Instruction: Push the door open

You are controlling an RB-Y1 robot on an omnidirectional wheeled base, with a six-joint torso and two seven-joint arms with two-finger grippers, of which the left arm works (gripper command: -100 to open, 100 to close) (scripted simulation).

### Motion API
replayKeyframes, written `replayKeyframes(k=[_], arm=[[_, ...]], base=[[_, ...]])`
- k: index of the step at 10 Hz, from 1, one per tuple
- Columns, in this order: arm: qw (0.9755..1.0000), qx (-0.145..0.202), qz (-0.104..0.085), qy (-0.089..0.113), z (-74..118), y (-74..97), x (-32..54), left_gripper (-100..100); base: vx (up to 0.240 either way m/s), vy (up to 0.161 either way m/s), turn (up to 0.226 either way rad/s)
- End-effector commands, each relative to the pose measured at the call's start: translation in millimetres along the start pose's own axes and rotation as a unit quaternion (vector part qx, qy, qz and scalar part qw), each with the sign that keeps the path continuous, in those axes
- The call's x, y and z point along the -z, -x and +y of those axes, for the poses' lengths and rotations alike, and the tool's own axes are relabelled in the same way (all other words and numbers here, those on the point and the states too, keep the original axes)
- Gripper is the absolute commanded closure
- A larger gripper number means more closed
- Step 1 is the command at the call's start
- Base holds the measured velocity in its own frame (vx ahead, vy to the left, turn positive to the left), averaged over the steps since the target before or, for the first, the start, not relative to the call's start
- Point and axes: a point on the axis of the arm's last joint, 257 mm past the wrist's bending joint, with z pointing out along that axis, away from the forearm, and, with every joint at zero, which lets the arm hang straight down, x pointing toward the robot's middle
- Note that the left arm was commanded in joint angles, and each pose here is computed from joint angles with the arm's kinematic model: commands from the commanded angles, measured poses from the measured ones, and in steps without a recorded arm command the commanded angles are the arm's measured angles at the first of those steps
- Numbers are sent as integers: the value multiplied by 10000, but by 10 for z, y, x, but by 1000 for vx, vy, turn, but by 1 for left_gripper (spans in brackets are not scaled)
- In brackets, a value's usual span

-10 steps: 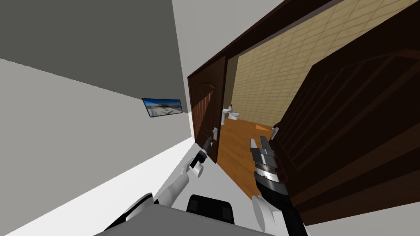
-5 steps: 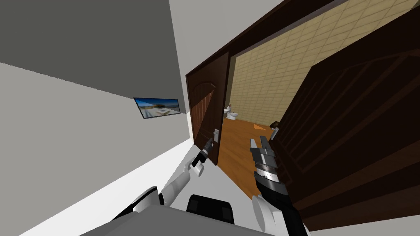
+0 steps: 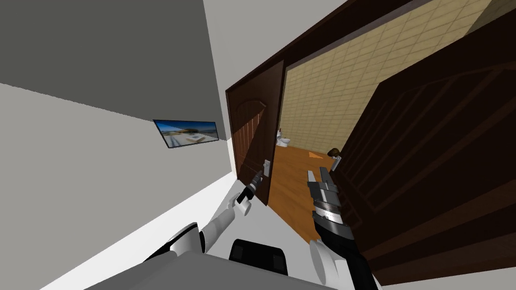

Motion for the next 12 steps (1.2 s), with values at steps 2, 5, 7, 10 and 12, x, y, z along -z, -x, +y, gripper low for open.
replayKeyframes(k=[2, 5, 7, 10, 12], arm=[[9998, -60, 40, 164, 117, -11, -33, -100], [9994, -127, 73, 326, 224, -7, -65, -100], [9993, -139, 77, 349, 236, 0, -70, -100], [9993, -133, 31, 359, 250, 31, -72, -100], [9993, -127, 1, 360, 255, 49, -72, -100]], base=[[83, 111, -90], [87, 123, -77], [52, 67, -49], [138, -54, -28], [166, -85, -32]])
